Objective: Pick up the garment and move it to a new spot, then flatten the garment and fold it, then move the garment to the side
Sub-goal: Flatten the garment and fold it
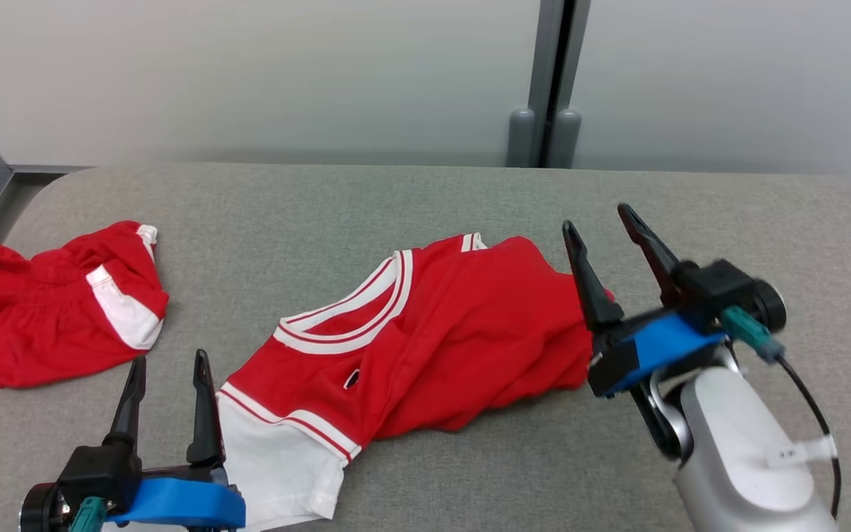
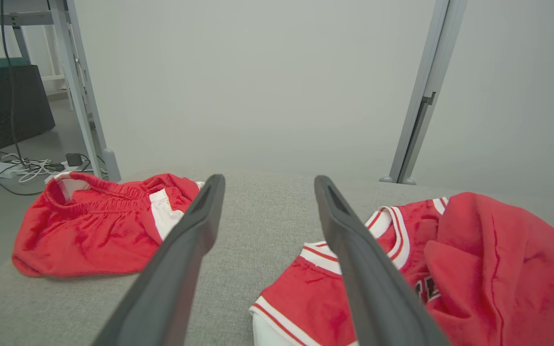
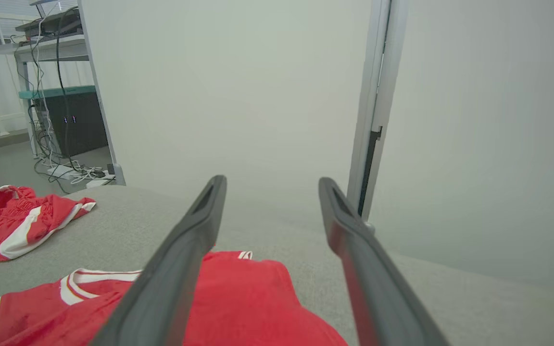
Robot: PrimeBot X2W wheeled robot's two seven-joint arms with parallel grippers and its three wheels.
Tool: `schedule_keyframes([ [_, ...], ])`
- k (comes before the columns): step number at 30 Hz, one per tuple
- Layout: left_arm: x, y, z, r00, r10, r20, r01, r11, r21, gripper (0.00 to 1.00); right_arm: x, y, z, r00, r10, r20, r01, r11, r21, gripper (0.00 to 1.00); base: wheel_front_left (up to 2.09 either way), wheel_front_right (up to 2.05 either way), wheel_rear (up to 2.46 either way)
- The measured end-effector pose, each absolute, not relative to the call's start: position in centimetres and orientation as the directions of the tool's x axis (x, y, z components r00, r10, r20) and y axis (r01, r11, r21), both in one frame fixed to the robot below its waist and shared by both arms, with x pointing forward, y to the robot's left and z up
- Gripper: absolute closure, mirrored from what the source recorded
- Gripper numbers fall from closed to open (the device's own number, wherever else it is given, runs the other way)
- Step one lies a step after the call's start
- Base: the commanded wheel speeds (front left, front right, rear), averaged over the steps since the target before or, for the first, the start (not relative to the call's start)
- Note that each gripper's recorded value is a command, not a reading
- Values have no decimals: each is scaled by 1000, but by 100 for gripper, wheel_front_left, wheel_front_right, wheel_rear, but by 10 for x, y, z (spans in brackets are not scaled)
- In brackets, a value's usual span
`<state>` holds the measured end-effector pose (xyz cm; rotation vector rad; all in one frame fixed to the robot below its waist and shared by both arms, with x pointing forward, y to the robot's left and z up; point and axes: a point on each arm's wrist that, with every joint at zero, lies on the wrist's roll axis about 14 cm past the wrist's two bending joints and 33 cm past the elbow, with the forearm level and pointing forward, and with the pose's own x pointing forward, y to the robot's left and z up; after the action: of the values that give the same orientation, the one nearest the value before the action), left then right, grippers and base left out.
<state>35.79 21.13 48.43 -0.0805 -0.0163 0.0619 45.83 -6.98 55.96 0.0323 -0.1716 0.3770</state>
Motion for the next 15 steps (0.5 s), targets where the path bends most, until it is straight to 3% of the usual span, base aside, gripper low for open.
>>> schedule_keyframes([
  [8, 358, 221, 480, 995, 95, -2, -95, 991, -92, 0, 509, -13, 571, 866, 493, 80, -484, 868, -111, 0, 0, 0, 0],
  [15, 361, 228, 474, 992, 124, -24, -126, 986, -110, 0, 542, -5, 518, 854, 493, -167, -516, 844, -145, 0, 0, 0, 0],
])
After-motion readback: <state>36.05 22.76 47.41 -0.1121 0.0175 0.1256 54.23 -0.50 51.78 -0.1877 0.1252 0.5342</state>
